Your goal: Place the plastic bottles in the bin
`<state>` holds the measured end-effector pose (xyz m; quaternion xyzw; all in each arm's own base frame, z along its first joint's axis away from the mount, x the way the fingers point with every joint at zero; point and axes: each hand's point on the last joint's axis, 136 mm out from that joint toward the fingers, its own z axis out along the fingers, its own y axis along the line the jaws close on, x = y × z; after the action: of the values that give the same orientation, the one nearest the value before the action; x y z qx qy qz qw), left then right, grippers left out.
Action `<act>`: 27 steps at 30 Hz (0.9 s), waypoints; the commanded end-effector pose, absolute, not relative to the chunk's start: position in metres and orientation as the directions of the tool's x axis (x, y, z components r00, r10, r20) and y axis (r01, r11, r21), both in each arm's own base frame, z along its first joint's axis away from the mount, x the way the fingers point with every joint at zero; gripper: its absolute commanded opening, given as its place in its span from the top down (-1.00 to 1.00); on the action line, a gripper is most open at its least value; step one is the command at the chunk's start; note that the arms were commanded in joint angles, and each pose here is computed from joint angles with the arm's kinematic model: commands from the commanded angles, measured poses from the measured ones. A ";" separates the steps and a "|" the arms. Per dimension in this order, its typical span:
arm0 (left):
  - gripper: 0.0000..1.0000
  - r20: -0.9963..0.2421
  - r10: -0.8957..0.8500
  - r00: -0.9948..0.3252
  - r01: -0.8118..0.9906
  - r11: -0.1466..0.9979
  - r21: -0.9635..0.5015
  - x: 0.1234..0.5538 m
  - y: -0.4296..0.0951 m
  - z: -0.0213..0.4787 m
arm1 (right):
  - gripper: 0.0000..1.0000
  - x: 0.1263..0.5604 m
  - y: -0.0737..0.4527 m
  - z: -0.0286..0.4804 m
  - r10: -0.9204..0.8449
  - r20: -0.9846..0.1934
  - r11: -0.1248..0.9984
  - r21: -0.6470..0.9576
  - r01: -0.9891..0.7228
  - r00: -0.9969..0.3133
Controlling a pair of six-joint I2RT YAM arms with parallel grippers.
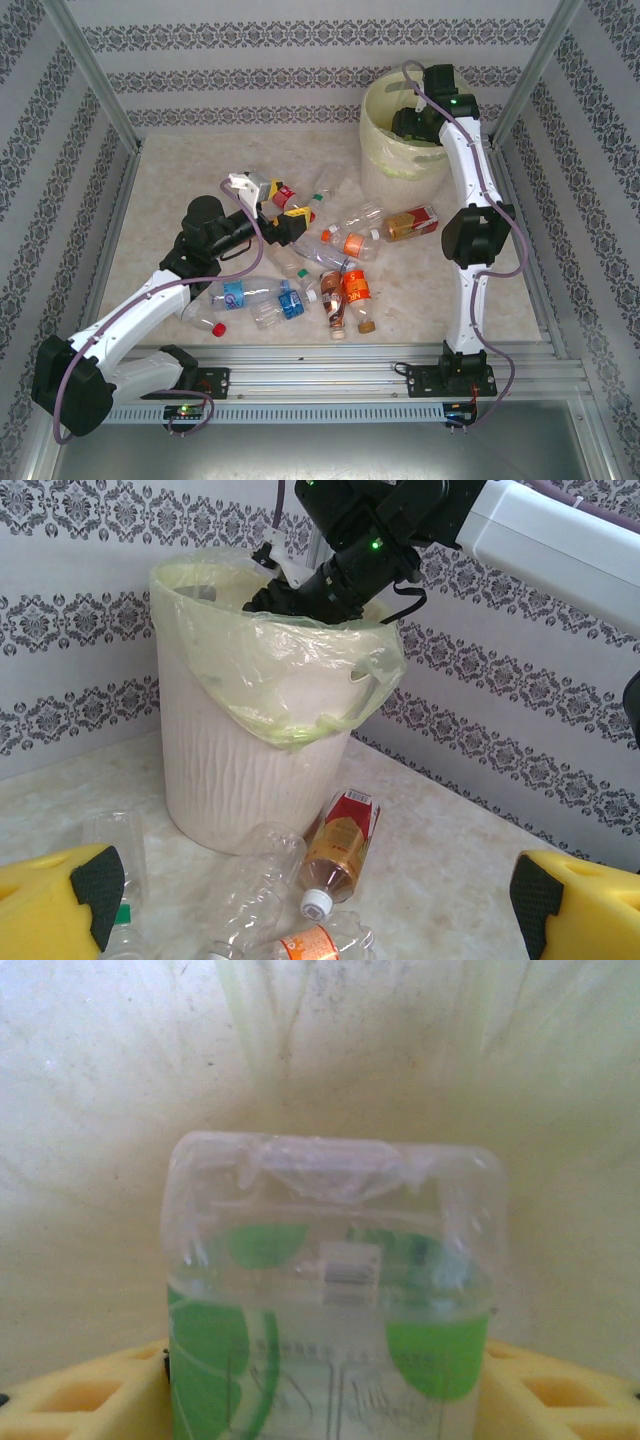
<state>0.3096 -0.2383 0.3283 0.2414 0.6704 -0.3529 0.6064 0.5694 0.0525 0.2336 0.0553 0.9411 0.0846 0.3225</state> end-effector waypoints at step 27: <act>-1.00 -0.992 -0.078 -0.095 0.782 0.611 -0.123 0.299 -0.245 0.339 | -0.57 0.544 0.046 0.374 0.165 -0.818 0.981 0.192 0.008 -0.551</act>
<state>0.3073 -0.2407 0.3282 0.2510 0.6671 -0.3506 0.6075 0.5534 0.0495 0.3257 0.0512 0.9039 0.0899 0.4150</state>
